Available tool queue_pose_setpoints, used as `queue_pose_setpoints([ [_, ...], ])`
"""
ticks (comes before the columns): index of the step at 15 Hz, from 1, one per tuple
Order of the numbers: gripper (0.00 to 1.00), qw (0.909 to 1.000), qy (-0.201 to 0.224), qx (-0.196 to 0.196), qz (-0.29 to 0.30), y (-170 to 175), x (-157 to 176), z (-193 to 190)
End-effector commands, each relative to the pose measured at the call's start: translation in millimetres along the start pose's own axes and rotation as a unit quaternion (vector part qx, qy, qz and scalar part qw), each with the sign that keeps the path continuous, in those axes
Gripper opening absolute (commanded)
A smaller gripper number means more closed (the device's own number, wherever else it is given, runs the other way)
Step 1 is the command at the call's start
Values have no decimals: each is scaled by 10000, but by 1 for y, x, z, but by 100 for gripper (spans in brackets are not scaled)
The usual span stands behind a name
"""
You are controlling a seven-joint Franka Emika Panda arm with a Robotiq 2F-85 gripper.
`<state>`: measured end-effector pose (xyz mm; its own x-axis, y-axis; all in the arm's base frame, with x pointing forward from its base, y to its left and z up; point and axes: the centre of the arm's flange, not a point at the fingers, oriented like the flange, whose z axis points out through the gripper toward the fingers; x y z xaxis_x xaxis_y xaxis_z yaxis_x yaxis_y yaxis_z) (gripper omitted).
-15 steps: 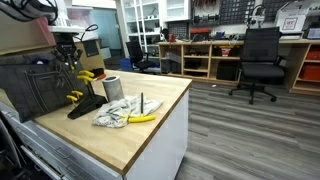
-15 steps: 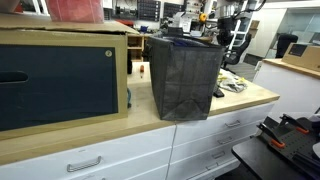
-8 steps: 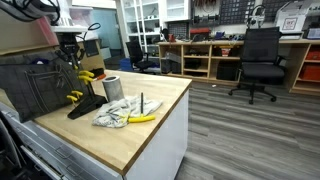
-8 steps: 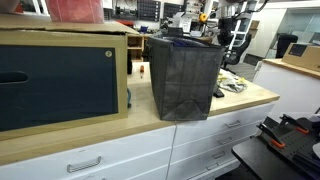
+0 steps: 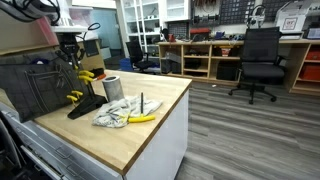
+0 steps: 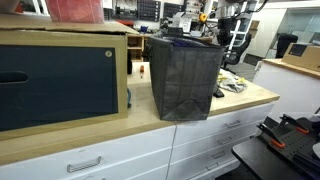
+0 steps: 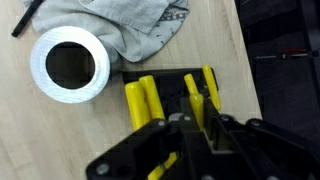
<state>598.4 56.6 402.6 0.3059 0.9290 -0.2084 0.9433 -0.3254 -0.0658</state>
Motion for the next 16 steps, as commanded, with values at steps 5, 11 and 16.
queue_pose_setpoints([
  [5,4,9999,-140,10,15,1,2,12],
  [11,4,9997,-218,59,15,-1,1,13],
  [16,4,9998,-169,52,17,-6,-4,9],
])
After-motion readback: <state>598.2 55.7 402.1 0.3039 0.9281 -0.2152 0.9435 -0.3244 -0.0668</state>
